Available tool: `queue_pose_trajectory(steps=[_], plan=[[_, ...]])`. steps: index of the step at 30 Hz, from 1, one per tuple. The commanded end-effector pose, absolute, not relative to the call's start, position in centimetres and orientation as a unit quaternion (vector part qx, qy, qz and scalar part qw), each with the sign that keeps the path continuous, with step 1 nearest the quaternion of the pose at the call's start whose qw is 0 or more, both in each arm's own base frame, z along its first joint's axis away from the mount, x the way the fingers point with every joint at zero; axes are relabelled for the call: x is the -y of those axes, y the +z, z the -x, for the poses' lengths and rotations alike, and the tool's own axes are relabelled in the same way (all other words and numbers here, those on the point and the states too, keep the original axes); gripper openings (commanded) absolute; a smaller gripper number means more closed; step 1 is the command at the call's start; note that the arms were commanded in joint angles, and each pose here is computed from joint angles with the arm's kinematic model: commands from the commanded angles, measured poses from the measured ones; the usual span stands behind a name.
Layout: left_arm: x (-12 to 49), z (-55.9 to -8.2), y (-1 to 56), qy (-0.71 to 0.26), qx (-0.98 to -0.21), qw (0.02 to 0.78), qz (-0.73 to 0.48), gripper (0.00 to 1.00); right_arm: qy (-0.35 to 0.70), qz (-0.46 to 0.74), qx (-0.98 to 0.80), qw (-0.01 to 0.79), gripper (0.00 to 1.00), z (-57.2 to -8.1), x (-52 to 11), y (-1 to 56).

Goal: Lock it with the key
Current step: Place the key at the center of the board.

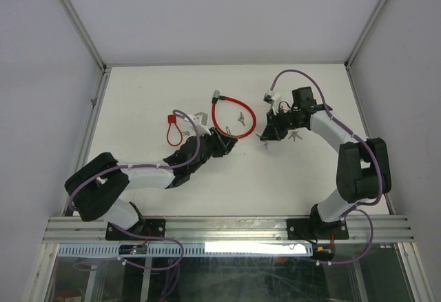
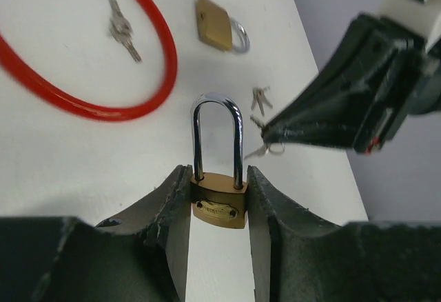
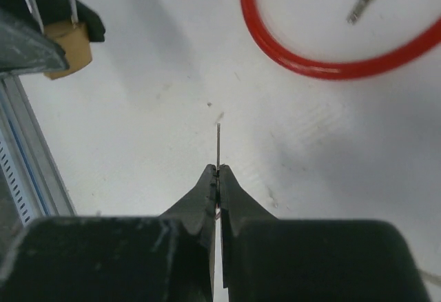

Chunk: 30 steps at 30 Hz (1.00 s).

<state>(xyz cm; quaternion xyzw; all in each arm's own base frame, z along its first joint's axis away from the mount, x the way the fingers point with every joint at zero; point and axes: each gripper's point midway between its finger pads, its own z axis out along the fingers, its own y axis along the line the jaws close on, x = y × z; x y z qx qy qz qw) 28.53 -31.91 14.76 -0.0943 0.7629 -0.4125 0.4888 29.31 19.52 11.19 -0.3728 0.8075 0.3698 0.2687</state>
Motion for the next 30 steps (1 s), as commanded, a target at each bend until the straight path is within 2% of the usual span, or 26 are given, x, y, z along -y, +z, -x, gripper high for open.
queue_pose_trajectory(steps=[1, 5, 8, 14, 20, 26, 30], plan=[[37.7, -25.8, 16.2, -0.510, -0.734, 0.445, -0.050, 0.00, 0.366, 0.346, -0.826, 0.253, 0.00, -29.9, -16.9, 11.6], [41.0, -25.6, 14.3, -0.526, -0.747, 0.400, -0.070, 0.00, 0.331, 0.328, -0.850, 0.244, 0.00, -30.9, -15.3, 10.1], [43.1, -26.1, 12.0, -0.500, -0.775, 0.380, -0.080, 0.00, 0.311, 0.312, -0.869, 0.225, 0.00, -31.5, -14.6, 8.5], [45.2, -27.4, 8.9, -0.451, -0.807, 0.374, -0.077, 0.00, 0.293, 0.279, -0.892, 0.201, 0.00, -32.2, -12.9, 6.7], [46.4, -27.9, 7.5, -0.443, -0.814, 0.366, -0.079, 0.00, 0.291, 0.270, -0.898, 0.187, 0.02, -32.1, -12.5, 5.9], [46.5, -28.3, 6.6, -0.429, -0.821, 0.368, -0.082, 0.10, 0.291, 0.268, -0.901, 0.177, 0.06, -32.0, -12.5, 5.4], [45.8, -28.5, 6.7, -0.415, -0.824, 0.377, -0.081, 0.22, 0.291, 0.268, -0.902, 0.173, 0.10, -31.9, -12.4, 5.3]])
